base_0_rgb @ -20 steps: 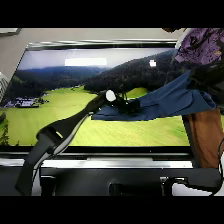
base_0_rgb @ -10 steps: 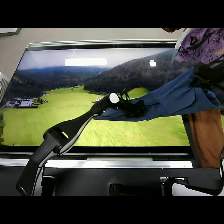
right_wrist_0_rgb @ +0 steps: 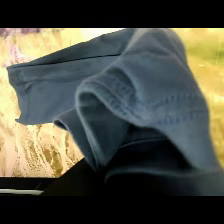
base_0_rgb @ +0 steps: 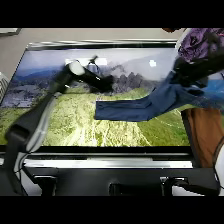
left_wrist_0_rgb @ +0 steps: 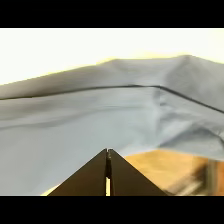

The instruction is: Fold the clothes and pants, and hang the long-sleeved shirts on hangers.

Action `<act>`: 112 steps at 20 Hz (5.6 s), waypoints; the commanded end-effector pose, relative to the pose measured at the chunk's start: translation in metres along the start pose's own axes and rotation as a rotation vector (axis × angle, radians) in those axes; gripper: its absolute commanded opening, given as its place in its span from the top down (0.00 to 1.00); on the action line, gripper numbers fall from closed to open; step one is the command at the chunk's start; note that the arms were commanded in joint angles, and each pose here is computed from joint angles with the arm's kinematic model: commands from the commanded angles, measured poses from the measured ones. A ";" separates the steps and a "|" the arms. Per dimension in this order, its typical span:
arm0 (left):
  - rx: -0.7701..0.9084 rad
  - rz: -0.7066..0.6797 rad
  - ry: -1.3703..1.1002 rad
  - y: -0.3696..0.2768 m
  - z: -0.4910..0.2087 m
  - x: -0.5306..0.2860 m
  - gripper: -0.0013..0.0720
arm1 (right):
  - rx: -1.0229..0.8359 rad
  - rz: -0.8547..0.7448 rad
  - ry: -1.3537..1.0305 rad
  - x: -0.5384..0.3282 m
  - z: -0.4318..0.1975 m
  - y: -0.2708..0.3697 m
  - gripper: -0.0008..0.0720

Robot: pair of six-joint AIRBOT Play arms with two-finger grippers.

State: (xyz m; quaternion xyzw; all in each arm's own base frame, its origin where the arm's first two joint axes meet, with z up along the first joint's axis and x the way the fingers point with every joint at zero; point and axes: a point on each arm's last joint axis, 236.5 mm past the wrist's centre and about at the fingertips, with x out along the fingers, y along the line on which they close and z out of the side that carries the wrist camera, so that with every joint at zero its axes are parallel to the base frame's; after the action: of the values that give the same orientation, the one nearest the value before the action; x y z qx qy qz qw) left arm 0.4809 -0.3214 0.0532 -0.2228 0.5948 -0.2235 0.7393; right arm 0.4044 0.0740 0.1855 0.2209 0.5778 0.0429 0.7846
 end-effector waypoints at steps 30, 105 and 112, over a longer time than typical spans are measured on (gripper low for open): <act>-0.137 0.249 -0.255 0.123 0.026 -0.245 0.96 | -0.205 0.272 0.071 0.138 -0.029 0.178 0.20; -0.170 0.400 -0.260 0.166 0.024 -0.250 0.96 | 0.936 -0.575 -0.099 -0.081 -0.072 -0.349 0.95; -0.171 0.401 -0.260 0.166 0.024 -0.250 0.96 | 0.912 -0.714 0.049 -0.034 -0.150 -0.375 0.95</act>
State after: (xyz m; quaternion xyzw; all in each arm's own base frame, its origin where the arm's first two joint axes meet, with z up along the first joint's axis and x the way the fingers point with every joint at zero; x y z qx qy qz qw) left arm 0.4674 -0.0386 0.1546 -0.1890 0.5441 0.0082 0.8174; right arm 0.2079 -0.2337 0.0554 0.3536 0.5664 -0.4649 0.5813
